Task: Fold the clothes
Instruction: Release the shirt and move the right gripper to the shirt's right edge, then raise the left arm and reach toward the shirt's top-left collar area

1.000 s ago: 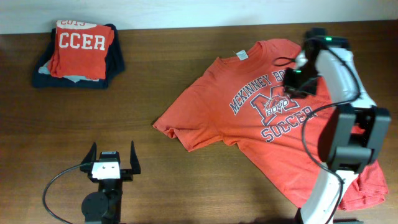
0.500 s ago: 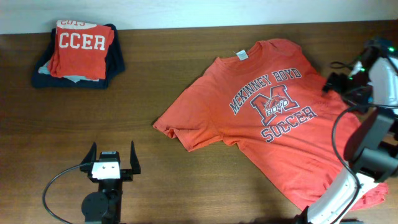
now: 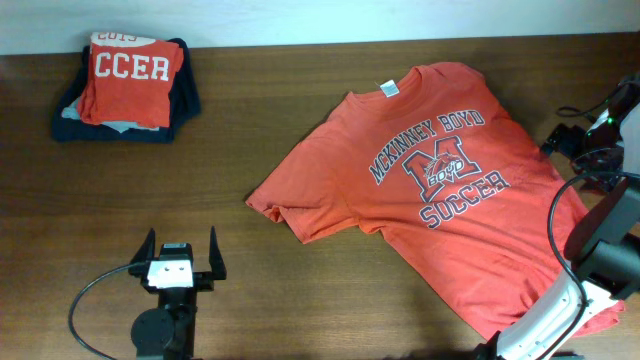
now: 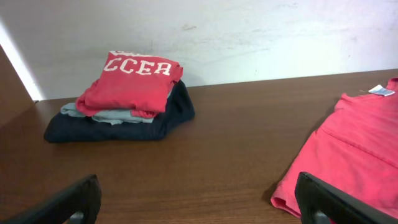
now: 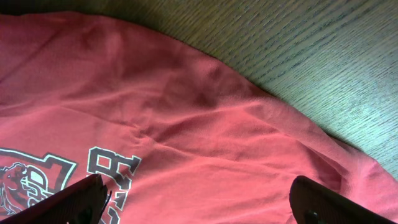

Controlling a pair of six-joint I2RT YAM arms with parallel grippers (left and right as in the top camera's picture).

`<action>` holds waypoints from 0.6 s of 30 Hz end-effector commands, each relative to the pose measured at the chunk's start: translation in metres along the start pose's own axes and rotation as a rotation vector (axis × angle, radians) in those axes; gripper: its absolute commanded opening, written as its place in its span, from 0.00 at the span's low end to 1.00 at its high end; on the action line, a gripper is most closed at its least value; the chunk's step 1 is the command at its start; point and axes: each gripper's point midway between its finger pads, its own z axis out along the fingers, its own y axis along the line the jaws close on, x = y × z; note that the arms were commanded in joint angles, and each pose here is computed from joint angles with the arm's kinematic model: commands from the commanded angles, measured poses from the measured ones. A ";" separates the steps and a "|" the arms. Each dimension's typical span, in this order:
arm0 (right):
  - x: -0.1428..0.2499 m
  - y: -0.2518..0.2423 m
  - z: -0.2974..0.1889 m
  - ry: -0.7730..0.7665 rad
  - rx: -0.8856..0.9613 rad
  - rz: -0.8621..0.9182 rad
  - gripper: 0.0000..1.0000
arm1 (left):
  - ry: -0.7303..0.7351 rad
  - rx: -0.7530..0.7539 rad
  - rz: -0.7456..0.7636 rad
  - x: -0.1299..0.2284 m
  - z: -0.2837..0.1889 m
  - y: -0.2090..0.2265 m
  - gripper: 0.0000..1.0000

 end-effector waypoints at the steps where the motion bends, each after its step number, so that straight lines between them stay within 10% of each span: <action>1: 0.000 -0.003 -0.004 -0.011 0.011 0.006 0.99 | -0.017 -0.030 0.016 -0.004 0.000 0.005 0.99; 11: 0.000 -0.003 -0.004 -0.011 0.011 0.006 0.98 | -0.120 -0.051 0.028 -0.029 -0.002 0.009 0.99; 18: 0.000 -0.003 -0.004 -0.010 0.010 0.006 0.99 | -0.330 0.212 0.158 -0.073 -0.015 -0.038 0.99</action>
